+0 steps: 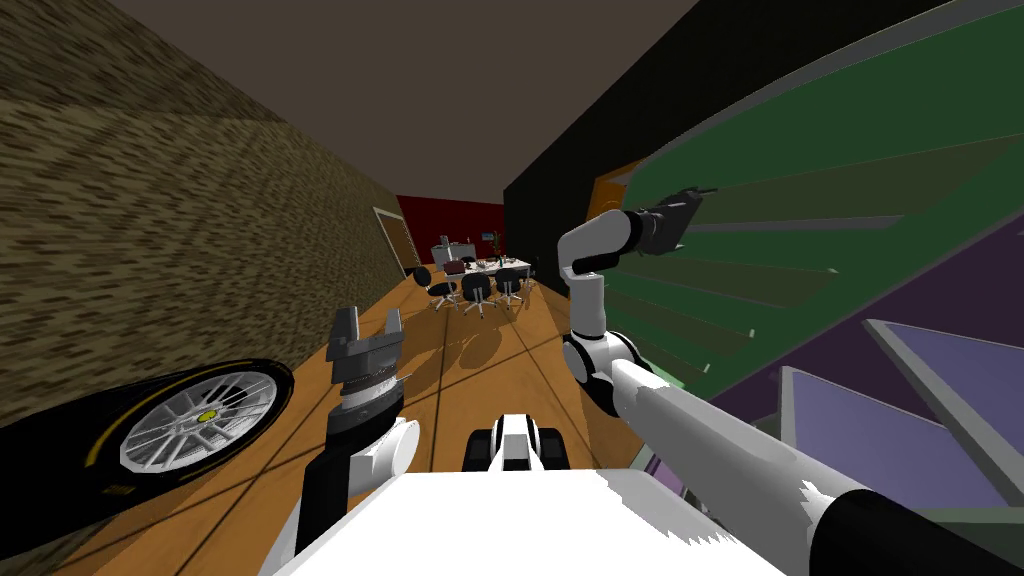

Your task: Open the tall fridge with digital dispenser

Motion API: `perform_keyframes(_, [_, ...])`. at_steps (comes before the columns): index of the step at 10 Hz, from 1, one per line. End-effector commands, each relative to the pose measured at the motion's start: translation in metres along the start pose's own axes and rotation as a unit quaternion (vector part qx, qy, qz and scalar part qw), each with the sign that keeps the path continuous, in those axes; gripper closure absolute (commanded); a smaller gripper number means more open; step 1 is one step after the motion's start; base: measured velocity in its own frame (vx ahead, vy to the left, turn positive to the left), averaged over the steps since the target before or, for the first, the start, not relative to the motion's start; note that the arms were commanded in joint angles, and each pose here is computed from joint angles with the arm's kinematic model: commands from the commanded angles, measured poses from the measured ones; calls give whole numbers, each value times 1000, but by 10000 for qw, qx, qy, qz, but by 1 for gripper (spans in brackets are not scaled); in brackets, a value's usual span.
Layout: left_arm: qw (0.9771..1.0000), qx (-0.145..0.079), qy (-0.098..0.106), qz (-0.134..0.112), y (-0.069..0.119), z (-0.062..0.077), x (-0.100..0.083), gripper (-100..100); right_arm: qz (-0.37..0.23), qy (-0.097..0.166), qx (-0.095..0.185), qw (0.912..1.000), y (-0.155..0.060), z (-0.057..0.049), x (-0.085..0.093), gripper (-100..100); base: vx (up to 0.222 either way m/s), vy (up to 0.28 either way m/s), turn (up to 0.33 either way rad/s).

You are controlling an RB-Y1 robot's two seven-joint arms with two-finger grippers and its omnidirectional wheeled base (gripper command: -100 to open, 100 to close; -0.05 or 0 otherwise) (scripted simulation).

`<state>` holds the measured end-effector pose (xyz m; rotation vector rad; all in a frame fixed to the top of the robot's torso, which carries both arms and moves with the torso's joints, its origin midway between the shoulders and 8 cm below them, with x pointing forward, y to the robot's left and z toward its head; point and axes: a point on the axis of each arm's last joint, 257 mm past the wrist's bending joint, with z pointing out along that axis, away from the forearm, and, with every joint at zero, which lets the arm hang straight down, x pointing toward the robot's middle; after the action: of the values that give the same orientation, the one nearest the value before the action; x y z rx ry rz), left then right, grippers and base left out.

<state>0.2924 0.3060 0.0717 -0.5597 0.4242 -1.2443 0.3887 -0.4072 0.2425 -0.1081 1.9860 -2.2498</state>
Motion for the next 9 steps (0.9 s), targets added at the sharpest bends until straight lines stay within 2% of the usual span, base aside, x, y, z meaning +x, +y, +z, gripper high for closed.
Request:
perform_keyframes(1, [10000,0,0,0,0,0,0,0,-140,-256,-315,9991,10,-15,-9,-100,-60,-32,85])
perform_keyframes(4, [10000,0,0,0,0,0,0,0,-229,-551,-592,9965,23,-34,-21,-100,-24,-17,45])
perform_keyframes(5, [10000,0,0,0,0,0,0,0,-215,-500,-542,9970,19,-29,-19,-100,-5,-2,4])
perform_keyframes(7, [10000,-1,0,2,0,0,0,0,-213,-520,-552,9969,16,-28,-19,-100,27,-89,-18])
perform_keyframes(9, [10000,-1,0,1,0,0,0,0,-216,-543,-544,9968,-2,-28,-16,-100,23,-1,-23])
